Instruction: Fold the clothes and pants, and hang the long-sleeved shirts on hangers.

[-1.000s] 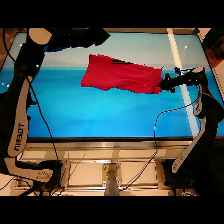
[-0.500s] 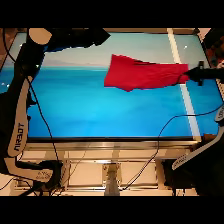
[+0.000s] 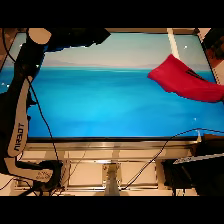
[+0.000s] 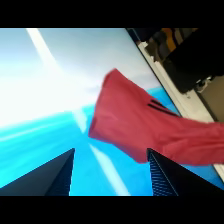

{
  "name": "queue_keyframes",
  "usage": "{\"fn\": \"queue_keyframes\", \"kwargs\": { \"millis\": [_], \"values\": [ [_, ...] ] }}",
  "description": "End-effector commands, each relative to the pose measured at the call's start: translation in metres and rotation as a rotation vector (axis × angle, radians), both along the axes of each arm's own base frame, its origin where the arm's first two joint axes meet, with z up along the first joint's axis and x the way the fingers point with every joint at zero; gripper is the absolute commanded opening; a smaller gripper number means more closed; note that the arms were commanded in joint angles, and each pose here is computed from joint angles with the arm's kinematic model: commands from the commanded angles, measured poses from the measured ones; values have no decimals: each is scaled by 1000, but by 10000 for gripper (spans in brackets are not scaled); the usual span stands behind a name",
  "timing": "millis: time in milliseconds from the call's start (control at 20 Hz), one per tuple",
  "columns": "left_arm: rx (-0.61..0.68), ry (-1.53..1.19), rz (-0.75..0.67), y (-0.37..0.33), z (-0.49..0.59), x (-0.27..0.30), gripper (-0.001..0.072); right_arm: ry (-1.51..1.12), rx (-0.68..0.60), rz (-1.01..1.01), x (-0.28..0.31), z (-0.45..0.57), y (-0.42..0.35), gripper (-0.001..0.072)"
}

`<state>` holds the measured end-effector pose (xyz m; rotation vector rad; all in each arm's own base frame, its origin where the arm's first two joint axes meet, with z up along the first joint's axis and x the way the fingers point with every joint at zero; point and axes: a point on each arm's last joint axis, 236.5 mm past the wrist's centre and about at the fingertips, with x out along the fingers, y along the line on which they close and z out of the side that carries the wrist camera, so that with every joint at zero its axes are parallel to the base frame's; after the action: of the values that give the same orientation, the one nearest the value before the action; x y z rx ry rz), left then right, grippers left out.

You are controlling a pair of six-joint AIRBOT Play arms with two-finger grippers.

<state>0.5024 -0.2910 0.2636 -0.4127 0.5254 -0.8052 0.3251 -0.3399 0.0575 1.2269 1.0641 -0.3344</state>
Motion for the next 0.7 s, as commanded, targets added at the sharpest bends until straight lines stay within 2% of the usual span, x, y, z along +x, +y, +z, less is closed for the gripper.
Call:
{"fn": "queue_keyframes", "kwargs": {
  "millis": [0,200,450,500,550,600,650],
  "values": [
    [-23,-2,4,-1,4,1,532,295,-49,-140,-91,-11,-28,15],
    [-19,10,4,-2,-3,4,531,486,-162,-242,-138,-4,-47,15],
    [-9,31,5,-3,-16,10,532,507,-171,-255,-142,-4,-48,20],
    [-8,35,5,-4,-19,11,532,507,-171,-255,-143,-4,-48,81],
    [-7,38,5,-4,-21,12,532,507,-172,-256,-143,-4,-48,239],
    [-7,41,4,-4,-22,12,532,506,-173,-257,-143,-3,-48,347],
    [-6,41,5,-4,-23,12,532,505,-175,-258,-143,-2,-48,347]
  ]
}}
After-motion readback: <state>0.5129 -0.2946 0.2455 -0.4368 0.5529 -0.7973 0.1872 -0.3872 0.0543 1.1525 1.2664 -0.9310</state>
